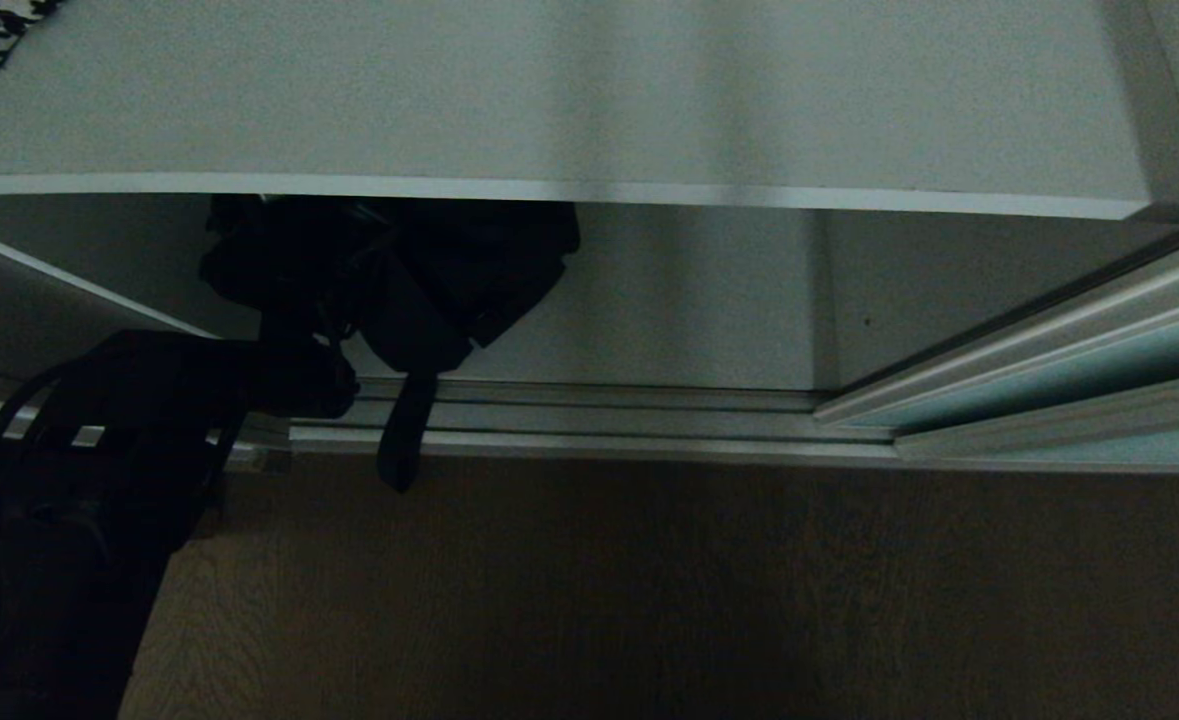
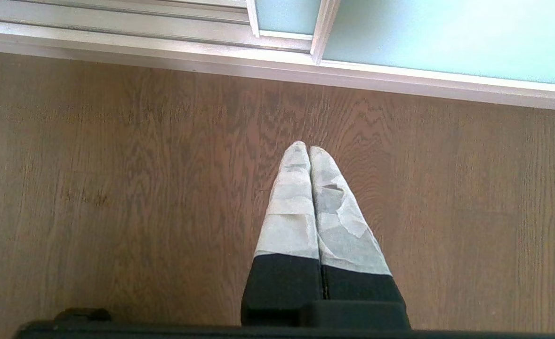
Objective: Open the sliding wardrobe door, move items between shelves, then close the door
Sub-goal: Place the bag on the lower shelf
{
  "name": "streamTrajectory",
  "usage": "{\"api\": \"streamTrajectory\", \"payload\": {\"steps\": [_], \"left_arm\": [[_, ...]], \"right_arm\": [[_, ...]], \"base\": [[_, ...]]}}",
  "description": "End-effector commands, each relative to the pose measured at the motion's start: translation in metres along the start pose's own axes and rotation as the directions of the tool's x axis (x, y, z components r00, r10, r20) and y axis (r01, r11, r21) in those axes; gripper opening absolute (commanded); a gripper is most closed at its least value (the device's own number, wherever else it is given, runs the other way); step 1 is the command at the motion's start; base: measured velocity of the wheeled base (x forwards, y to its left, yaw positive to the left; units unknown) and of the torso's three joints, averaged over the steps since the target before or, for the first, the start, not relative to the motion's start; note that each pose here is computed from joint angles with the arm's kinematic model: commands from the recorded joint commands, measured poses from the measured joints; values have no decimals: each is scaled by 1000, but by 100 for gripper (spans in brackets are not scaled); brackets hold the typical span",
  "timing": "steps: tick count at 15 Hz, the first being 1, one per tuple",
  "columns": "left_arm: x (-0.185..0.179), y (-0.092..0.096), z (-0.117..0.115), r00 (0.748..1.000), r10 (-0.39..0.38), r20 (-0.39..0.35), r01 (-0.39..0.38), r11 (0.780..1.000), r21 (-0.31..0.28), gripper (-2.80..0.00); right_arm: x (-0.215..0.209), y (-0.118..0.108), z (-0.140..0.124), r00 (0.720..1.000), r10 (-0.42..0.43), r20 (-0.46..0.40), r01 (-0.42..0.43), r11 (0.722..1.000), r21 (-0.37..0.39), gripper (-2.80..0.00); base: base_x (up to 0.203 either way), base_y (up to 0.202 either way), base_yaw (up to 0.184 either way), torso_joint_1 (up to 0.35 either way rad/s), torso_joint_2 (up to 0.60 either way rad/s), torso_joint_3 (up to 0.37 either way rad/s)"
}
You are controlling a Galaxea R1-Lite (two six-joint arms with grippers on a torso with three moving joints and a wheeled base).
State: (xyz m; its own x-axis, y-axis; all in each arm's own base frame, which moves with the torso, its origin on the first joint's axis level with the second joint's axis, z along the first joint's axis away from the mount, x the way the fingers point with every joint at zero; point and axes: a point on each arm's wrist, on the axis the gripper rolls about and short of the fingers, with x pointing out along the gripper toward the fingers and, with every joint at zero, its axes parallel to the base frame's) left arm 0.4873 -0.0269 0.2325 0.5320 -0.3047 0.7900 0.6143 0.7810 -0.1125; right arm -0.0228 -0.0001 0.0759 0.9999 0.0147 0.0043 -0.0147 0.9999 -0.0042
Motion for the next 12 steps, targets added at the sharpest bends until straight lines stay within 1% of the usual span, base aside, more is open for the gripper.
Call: {"api": "streamTrajectory", "payload": {"steps": [1,4,6,7,8,9,10,12], "left_arm": [[5,-2,13,999,12,42,-13,1000,14,-280],[14,-6,31,996,8,87,-10,1000,21,-280],[9,-2,22,997,21,72,-23,1000,19,-280],[5,3,14,997,54,48,-56,998,43,-280],[5,5,11,996,88,26,-89,994,66,-280],[5,10,5,988,155,-28,-152,985,87,-280],[5,14,2,977,206,-57,-199,973,114,-280],[3,19,-6,954,266,-140,-253,962,103,-280]], "right_arm": [[0,0,0,1000,1,5,-1,1000,1,-280],[0,0,0,1000,1,3,-1,1000,0,-280],[0,0,0,1000,1,4,-1,1000,0,-280],[0,0,0,1000,1,3,-1,1000,1,-280],[0,0,0,1000,1,4,-1,1000,0,-280],[0,0,0,1000,1,5,-1,1000,1,-280],[0,0,0,1000,1,4,-1,1000,0,-280],[0,0,0,1000,1,5,-1,1000,0,-280]], "base": [[0,0,0,0,0,0],[0,0,0,0,0,0],[0,0,0,0,0,0],[0,0,0,0,0,0],[0,0,0,0,0,0],[0,0,0,0,0,0],[0,0,0,0,0,0],[0,0,0,0,0,0]]}}
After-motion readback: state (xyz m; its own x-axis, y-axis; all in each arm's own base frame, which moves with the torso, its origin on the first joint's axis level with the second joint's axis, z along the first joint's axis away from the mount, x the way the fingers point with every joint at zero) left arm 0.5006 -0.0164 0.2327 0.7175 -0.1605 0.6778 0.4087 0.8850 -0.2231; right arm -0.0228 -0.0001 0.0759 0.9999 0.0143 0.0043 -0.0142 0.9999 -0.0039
